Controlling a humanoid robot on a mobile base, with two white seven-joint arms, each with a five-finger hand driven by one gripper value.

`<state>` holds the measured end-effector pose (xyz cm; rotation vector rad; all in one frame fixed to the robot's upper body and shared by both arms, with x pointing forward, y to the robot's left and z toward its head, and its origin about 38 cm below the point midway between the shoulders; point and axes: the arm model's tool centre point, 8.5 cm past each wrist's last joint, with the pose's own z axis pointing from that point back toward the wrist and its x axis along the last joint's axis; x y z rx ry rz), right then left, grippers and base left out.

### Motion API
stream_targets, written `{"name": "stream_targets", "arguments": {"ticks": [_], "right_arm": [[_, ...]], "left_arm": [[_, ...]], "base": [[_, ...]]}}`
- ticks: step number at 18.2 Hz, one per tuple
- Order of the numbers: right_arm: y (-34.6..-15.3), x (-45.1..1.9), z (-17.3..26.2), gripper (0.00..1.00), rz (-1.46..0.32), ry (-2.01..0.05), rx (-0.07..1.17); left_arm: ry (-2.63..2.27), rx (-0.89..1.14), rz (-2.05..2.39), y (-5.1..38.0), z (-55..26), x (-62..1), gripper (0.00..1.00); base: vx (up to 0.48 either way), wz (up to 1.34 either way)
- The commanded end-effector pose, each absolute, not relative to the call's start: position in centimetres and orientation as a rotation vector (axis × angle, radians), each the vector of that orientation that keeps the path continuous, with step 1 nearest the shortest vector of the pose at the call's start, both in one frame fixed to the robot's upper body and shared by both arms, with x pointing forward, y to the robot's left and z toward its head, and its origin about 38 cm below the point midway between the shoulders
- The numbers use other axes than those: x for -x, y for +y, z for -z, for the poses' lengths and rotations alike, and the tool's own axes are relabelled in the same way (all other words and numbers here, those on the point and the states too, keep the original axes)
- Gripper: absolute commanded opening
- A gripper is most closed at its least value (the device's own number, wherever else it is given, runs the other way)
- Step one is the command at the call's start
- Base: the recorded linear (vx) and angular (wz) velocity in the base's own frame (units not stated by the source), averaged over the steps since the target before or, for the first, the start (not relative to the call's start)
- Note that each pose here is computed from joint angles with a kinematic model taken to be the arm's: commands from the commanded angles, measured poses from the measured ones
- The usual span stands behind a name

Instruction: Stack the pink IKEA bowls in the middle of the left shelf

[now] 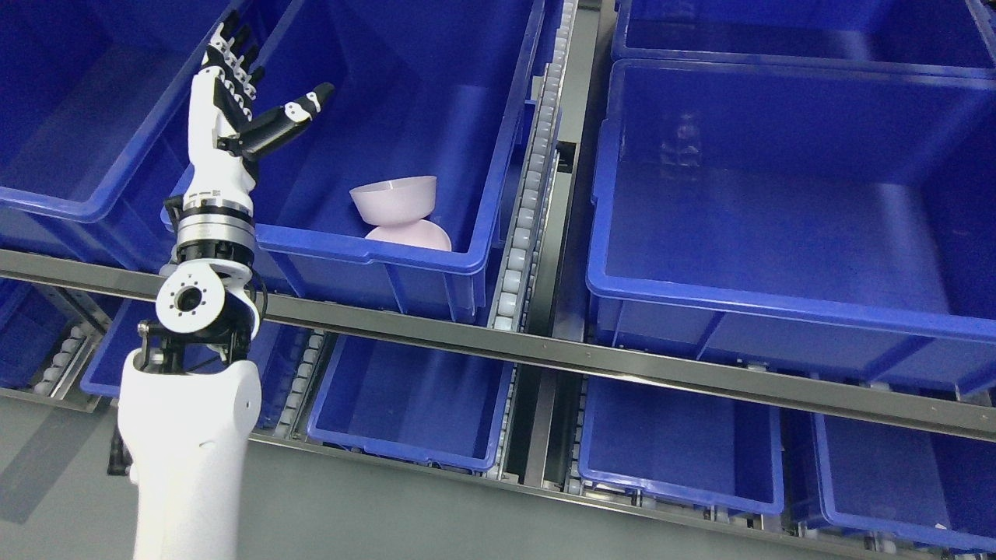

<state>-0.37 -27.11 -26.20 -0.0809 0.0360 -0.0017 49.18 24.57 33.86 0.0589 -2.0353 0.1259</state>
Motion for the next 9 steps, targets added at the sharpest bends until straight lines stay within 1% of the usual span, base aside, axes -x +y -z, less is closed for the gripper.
{"name": "stream_targets", "arguments": {"ticks": [1,9], "right_arm": [[-28.25,-0.71,26.15,1.0,0.011,0.002,0.099],[-28.25,-0.71,26.15,1.0,0.011,0.002,0.099]], "left_arm": [[-2.064,0.0,-0.048,21.99,-34.27,-48.17,1.0],[-2.066,-0.001,-0.052,22.15,-34.3,-48.16,1.0]], "base": [[0.0,0.0],[0.0,0.0]]}}
